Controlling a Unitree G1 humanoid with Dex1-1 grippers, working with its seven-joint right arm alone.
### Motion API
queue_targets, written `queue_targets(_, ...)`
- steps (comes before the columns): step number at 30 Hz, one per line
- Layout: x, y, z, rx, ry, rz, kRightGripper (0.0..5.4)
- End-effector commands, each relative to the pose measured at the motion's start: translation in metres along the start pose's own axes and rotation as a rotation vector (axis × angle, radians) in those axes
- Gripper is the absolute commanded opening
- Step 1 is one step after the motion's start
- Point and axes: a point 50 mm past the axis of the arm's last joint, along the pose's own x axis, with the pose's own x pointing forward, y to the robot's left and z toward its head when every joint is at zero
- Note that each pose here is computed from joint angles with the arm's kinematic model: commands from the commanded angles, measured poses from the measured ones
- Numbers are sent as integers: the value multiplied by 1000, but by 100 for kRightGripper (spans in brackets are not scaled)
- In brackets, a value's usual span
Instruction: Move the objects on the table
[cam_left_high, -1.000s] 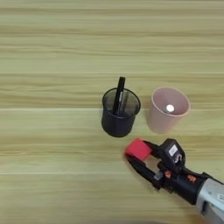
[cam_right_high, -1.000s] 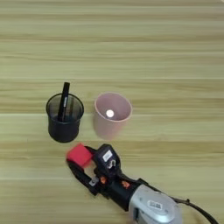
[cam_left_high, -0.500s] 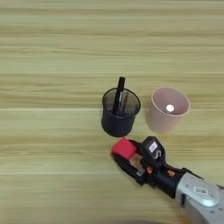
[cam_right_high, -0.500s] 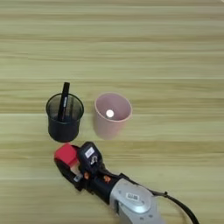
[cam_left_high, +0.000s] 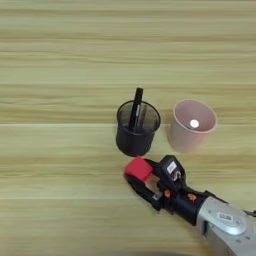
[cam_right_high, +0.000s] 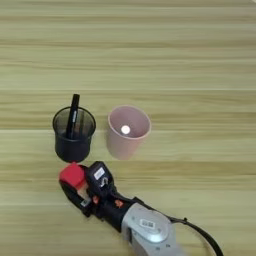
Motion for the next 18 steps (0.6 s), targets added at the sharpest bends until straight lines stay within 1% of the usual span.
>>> queue_targets(1, -2, -2, 13, -42, -59, -17, 306)
queue_targets(5, -3, -1, 13, -42, -60, -15, 336)
queue_targets(7, -4, 0, 13, -41, -60, -14, 362)
queue_targets(8, -5, 0, 14, -41, -61, -15, 362)
queue_targets(9, -6, -1, 14, -42, -62, -18, 382)
queue_targets(13, -11, -5, 17, -46, -76, -45, 417)
queue_targets(14, -12, -7, 19, -52, -84, -59, 421)
queue_targets(15, -14, -9, 22, -57, -93, -71, 439)
queue_targets(18, -19, -17, 33, -79, -128, -106, 471)
